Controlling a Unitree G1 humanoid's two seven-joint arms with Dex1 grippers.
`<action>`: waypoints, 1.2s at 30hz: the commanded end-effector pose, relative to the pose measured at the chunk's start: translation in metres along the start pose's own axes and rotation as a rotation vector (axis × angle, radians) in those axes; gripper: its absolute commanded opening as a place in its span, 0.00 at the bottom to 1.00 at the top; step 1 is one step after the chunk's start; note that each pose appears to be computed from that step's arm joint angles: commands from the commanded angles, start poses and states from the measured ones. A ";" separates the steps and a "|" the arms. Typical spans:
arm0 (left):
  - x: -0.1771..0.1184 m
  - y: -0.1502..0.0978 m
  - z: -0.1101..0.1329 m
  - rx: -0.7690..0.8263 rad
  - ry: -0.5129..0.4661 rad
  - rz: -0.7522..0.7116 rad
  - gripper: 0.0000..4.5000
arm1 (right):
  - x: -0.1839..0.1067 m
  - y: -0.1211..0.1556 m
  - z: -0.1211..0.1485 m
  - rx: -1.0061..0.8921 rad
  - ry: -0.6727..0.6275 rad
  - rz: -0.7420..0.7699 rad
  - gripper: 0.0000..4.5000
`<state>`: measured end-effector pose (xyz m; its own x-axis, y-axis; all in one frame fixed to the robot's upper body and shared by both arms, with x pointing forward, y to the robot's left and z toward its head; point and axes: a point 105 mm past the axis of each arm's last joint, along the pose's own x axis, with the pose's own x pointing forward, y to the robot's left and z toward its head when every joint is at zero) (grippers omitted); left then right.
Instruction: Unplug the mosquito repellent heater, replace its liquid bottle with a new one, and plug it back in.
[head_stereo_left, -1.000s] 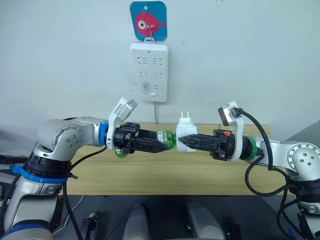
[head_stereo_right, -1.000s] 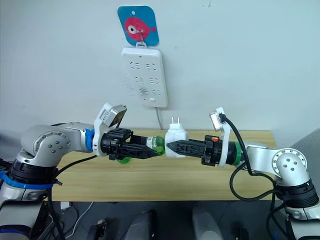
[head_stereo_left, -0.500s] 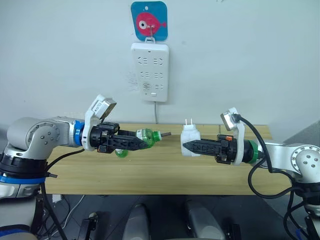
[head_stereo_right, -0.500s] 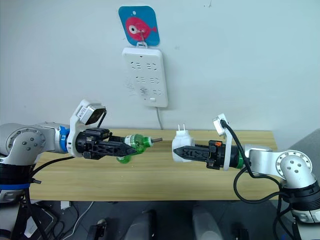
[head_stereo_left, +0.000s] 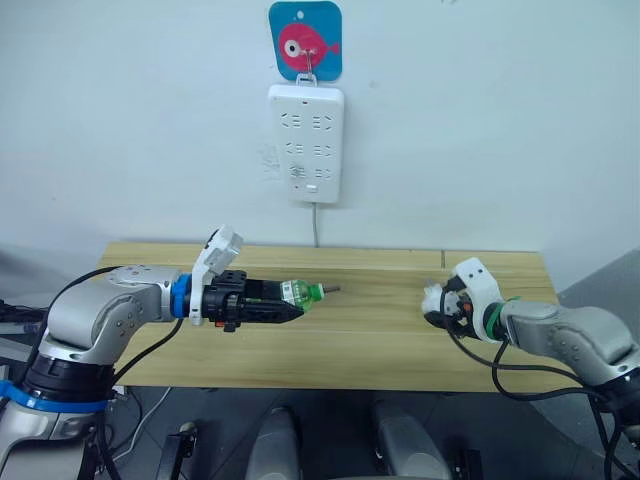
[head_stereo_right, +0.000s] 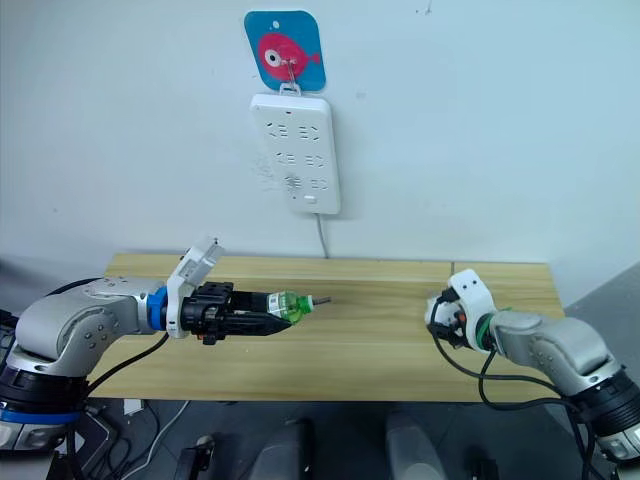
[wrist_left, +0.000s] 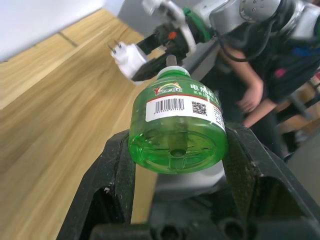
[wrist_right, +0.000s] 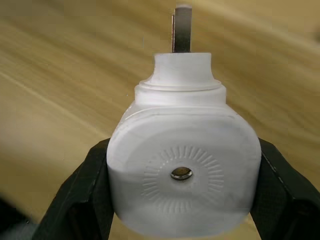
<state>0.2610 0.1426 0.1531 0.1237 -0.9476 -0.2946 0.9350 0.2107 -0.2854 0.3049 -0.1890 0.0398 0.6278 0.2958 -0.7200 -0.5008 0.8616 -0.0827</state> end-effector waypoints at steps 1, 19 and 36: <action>0.005 -0.005 0.003 0.084 0.004 0.001 0.50 | 0.003 -0.024 0.007 -0.060 -0.001 -0.077 0.67; 0.019 0.000 0.006 0.148 -0.051 0.061 0.50 | -0.017 -0.038 0.025 -0.016 -0.076 -0.106 1.00; 0.050 0.019 0.047 0.336 -0.420 0.361 0.50 | -0.083 0.103 0.148 0.708 -0.820 0.601 1.00</action>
<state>0.3067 0.0929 0.1677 0.5252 -0.8494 0.0509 0.8490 0.5271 0.0360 0.2914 -0.0679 0.1802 0.7335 0.6719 0.1032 -0.5456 0.4913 0.6789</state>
